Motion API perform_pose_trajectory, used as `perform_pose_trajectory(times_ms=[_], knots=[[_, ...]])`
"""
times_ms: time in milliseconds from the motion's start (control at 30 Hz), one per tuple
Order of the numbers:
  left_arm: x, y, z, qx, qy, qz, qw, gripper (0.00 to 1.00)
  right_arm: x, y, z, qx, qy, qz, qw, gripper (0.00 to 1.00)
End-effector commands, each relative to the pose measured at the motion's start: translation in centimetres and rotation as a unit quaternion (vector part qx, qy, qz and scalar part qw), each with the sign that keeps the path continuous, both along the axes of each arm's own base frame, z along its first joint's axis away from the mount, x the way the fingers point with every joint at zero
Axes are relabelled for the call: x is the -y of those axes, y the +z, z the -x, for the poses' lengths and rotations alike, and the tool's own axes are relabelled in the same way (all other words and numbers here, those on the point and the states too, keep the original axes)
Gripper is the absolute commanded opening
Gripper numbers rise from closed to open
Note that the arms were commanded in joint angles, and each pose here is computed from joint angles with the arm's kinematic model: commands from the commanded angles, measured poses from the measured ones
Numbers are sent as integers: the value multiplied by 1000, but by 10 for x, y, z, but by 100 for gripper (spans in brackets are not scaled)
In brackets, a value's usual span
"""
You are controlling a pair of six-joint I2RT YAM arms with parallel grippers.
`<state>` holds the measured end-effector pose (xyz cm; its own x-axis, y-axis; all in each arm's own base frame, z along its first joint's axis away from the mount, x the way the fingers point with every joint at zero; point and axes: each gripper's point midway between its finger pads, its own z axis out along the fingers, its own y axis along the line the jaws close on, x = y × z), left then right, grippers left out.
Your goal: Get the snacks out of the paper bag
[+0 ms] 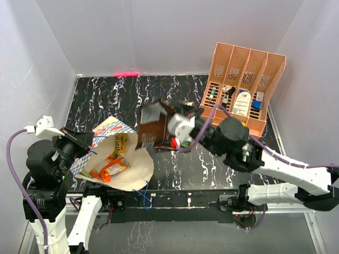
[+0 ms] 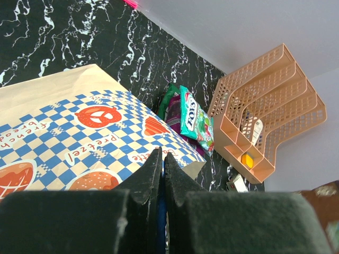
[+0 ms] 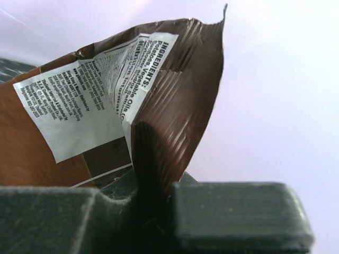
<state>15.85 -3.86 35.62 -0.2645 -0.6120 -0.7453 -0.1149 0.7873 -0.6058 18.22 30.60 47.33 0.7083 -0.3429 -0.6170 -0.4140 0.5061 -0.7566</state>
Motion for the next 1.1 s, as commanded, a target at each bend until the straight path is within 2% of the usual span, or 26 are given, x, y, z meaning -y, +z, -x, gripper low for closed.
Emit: perform_pose_trajectory(times_ms=[0,167,300,467,600,800,1067], knots=[[-2,2,0,-2,6,0,1000,0,41,30,-69,-6,-108,-53,993,7],[0,4,1,0,3,3,1000,0,47,-1,-148,-20,-180,-4,984,7],[-1,7,2,-1,4,1,1000,0,54,-24,-205,-33,-199,19,979,7],[-1,9,3,1,3,-3,1000,0,52,-56,-252,-54,-214,59,974,7],[-3,9,4,1,6,-7,1000,0,48,-91,-258,-94,-214,96,968,7],[-2,6,1,-2,2,-9,1000,0,49,-125,-241,-130,-191,103,967,7],[1,3,-3,-5,-4,-4,1000,0,53,-179,-236,-186,-195,132,954,7]])
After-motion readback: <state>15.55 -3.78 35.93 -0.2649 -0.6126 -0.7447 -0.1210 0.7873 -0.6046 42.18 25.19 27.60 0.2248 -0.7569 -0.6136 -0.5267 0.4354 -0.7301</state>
